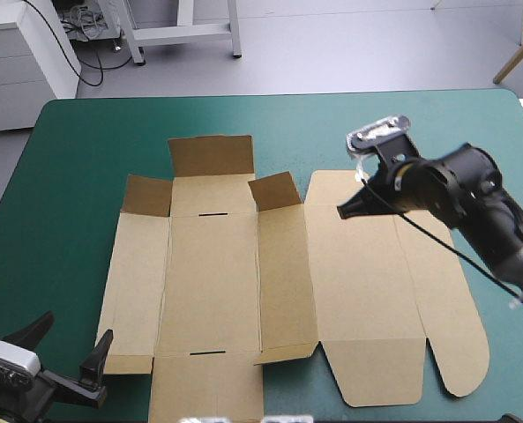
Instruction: Fold the box
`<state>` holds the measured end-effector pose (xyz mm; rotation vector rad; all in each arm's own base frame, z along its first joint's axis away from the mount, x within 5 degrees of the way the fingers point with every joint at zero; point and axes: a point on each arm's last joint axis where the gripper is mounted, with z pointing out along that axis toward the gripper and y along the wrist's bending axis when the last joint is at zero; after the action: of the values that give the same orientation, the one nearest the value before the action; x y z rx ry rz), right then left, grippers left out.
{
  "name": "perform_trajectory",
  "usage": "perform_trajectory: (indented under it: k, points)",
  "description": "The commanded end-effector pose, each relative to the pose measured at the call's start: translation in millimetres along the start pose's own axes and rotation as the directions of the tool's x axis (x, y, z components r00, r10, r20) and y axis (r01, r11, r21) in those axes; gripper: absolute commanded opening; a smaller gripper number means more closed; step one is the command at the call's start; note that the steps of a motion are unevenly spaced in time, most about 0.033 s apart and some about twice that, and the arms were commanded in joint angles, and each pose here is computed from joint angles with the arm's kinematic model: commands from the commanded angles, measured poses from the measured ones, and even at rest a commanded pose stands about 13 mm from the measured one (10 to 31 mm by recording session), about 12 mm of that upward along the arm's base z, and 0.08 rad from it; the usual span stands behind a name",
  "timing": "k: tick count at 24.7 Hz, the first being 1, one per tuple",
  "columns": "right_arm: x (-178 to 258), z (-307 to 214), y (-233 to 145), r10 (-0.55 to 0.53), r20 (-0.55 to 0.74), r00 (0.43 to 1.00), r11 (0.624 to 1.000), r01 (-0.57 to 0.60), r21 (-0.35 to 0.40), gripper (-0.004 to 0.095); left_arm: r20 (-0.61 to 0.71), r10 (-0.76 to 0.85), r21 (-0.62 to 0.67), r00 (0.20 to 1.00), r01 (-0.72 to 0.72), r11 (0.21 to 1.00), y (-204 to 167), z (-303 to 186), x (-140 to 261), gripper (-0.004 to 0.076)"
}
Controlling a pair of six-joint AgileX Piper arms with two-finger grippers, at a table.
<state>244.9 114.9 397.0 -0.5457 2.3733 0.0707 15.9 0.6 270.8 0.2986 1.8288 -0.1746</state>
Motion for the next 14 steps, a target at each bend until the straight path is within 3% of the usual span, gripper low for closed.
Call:
perform_trajectory:
  k: [1,6,14]
  points:
    - [28.2,-32.2,-4.9,0.007,0.143,0.99,1.0,-0.009,0.011,-0.0001,0.116,-0.005,0.0,0.993,0.005,1.0,0.6,-7.4,-12.0,0.065]
    - [101.3,-60.7,-6.1,0.007,0.206,0.979,1.0,-0.009,0.01,-0.0019,0.15,-0.044,-0.019,0.988,0.047,0.999,3.1,-7.4,-19.7,0.065]
    - [157.8,-73.3,-3.8,0.034,0.315,0.949,0.999,-0.029,-0.02,-0.0019,0.219,0.031,-0.085,0.975,-0.013,0.996,8.1,-6.0,-45.0,0.065]
